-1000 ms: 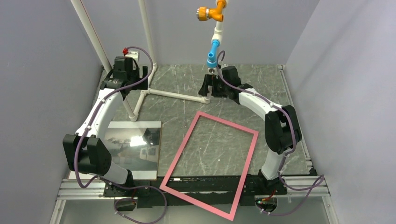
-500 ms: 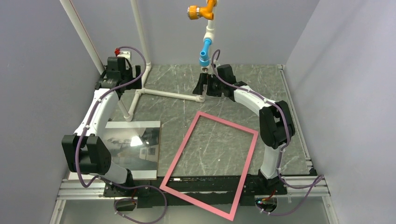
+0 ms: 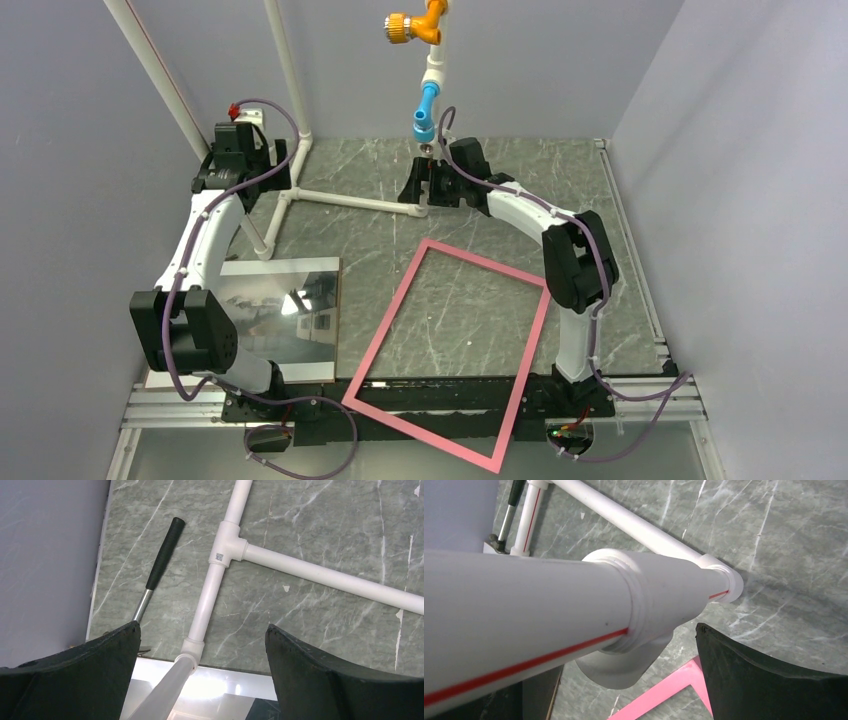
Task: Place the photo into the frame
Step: Move the distractor to the center of the board.
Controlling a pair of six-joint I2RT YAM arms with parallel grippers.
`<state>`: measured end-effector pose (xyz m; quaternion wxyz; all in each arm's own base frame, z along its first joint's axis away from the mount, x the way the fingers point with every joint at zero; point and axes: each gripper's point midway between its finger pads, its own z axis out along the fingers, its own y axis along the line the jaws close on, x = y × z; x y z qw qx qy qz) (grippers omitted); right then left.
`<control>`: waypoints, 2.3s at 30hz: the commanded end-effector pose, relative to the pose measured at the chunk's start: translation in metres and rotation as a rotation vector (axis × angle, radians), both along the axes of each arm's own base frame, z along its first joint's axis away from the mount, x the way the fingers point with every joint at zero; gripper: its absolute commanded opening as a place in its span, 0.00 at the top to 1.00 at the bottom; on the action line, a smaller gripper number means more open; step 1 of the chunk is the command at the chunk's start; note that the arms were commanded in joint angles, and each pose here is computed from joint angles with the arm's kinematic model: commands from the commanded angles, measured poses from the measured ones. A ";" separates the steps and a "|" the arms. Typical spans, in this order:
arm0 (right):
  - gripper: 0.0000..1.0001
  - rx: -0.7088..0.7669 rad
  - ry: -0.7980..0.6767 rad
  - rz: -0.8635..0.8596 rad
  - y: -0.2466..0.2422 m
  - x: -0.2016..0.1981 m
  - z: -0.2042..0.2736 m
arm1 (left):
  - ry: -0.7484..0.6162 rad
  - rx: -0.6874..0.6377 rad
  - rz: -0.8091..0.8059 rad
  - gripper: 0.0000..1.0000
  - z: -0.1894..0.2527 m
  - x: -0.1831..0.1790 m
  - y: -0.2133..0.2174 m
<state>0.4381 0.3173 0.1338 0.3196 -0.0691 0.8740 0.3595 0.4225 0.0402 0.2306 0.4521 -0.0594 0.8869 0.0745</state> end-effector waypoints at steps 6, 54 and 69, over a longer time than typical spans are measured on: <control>0.00 0.062 -0.070 0.008 0.013 0.010 0.035 | 0.084 0.019 0.080 0.02 -0.007 -0.032 0.025; 0.03 0.063 -0.089 -0.098 -0.002 0.020 0.094 | 0.220 -0.151 -0.091 0.01 -0.039 0.004 -0.005; 0.00 -0.026 -0.092 -0.152 -0.032 -0.003 0.094 | 0.242 -0.205 -0.112 0.01 -0.044 0.011 -0.009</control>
